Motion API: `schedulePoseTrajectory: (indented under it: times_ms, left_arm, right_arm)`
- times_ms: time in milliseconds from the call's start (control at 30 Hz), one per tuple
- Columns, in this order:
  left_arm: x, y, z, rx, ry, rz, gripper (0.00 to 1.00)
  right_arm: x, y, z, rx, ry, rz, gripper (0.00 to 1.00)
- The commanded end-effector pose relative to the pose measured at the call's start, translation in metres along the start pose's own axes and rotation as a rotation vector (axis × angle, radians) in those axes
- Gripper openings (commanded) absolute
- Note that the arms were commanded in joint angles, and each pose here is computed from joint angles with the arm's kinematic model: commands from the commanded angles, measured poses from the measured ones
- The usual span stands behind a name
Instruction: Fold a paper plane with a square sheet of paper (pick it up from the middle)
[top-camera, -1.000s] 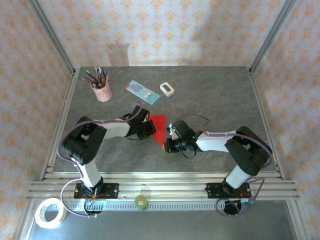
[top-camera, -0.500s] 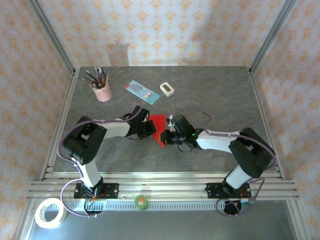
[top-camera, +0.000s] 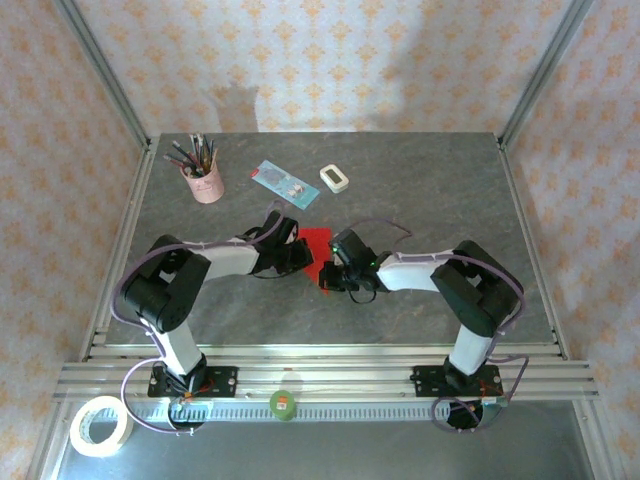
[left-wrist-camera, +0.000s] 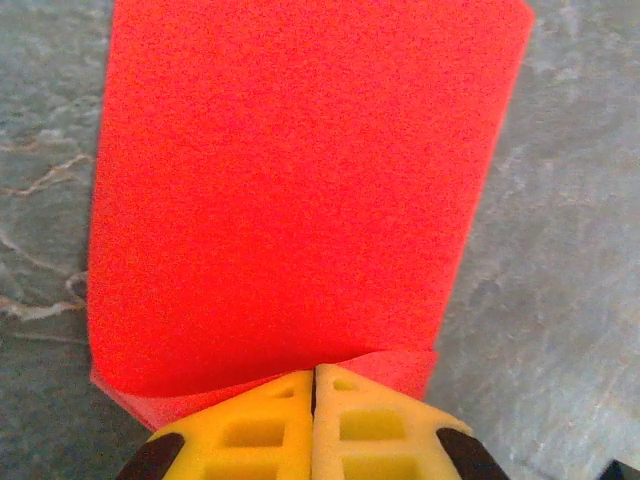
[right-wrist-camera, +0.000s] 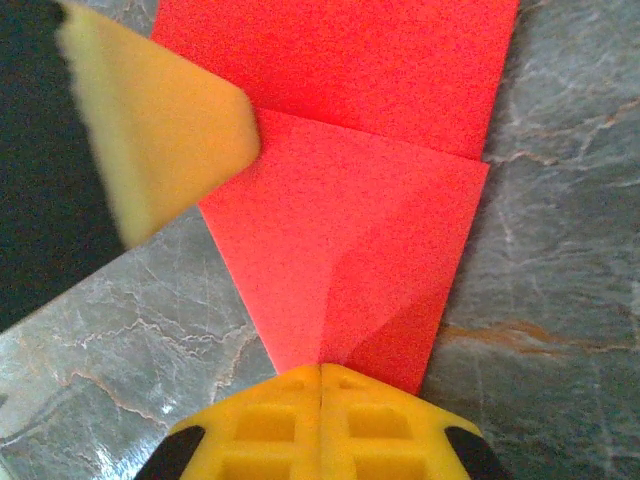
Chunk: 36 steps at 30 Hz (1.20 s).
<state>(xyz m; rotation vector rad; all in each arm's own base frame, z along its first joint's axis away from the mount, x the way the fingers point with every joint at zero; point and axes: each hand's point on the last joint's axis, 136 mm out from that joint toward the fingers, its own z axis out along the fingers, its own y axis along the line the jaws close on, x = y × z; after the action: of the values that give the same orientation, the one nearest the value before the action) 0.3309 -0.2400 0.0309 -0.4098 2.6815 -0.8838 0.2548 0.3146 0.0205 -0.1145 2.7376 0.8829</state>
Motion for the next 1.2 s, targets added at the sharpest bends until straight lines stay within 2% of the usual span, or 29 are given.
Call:
schedulePoseTrajectory:
  times_ms: [0,433,533,633,867,1167]
  left_arm:
    - [-0.002,-0.022,-0.012,0.077,-0.038,0.083,0.06]
    - [0.027,-0.01,-0.001,0.087,0.041,0.116,0.06]
    - [0.027,0.0,0.004,0.039,0.046,0.105,0.06]
    - [0.023,0.015,0.006,-0.049,0.025,0.086,0.06]
    - [0.011,0.037,0.007,-0.149,-0.003,0.061,0.06]
    - [-0.024,0.067,-0.004,-0.177,-0.042,-0.006,0.09]
  right_arm:
    - [0.017,-0.033,0.006,0.148,0.049,0.039,0.0]
    - [0.031,-0.048,0.009,0.199,0.107,0.05,0.0]
    - [0.034,-0.052,0.009,0.221,0.116,0.048,0.0]
    - [0.039,-0.062,0.008,0.26,0.131,0.044,0.0]
    - [0.056,-0.088,0.004,0.356,0.184,0.026,0.0]
    - [0.071,-0.115,-0.008,0.434,0.233,-0.015,0.0]
